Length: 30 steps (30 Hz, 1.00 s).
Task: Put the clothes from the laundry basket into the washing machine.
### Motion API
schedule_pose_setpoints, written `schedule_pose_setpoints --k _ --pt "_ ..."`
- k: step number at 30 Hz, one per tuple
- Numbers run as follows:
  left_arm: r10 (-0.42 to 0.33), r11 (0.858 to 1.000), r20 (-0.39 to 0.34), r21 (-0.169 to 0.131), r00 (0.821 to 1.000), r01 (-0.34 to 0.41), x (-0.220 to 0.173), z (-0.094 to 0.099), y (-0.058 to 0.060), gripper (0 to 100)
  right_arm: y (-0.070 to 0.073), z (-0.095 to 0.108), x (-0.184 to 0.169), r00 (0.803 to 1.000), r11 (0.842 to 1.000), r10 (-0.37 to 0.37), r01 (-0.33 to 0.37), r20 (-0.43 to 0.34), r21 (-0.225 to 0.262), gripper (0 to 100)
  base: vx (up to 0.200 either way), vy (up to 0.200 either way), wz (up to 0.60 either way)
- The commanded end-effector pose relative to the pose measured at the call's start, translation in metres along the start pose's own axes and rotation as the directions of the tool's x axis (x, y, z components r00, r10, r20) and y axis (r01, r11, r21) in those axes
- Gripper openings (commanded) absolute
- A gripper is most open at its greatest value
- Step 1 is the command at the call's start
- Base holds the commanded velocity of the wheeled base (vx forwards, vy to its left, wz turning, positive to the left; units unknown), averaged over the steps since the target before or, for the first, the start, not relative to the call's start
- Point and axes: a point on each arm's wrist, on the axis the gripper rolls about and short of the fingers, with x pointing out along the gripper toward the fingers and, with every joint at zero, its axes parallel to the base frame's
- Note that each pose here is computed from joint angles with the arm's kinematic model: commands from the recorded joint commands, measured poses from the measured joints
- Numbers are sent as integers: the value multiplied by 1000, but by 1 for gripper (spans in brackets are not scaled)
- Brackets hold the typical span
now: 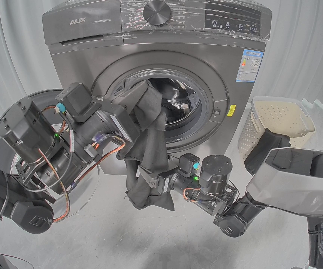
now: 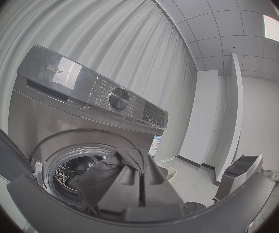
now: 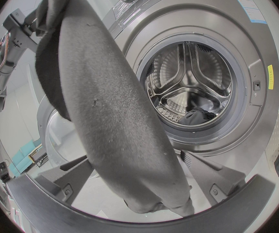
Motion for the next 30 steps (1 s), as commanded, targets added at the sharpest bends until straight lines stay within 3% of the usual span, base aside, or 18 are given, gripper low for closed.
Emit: schedule_pose_setpoints --k 1,6,12,13,24,27,30 --pt "-4 1000 3 -2 1000 4 0 1 -1 0 -7 6 8 1000 1000 -15 15 14 -3 100 0 0 0" --pt "-6 1000 18 -3 1000 6 1 5 -2 0 -10 1 19 1000 1000 -16 16 5 -3 100 0 0 0" --pt "-9 1000 40 -1 999 9 3 10 -2 0 -13 -22 26 1000 1000 -26 26 -18 0 100 0 0 0" --pt "-7 1000 40 -2 999 7 3 10 -2 0 -13 -25 28 1000 1000 -26 26 -18 -1 0 0 0 0" --pt "8 1000 25 2 1000 -8 1 6 1 0 -13 -12 28 998 999 -36 36 48 2 0 0 0 0" --pt "25 1000 -8 3 1000 -25 -6 -1 4 0 -19 -2 26 992 996 -88 88 94 9 0 0 0 0" --pt "67 998 -69 17 995 -66 -17 -13 16 0 -29 10 23 985 993 -121 120 122 14 0 0 0 0"
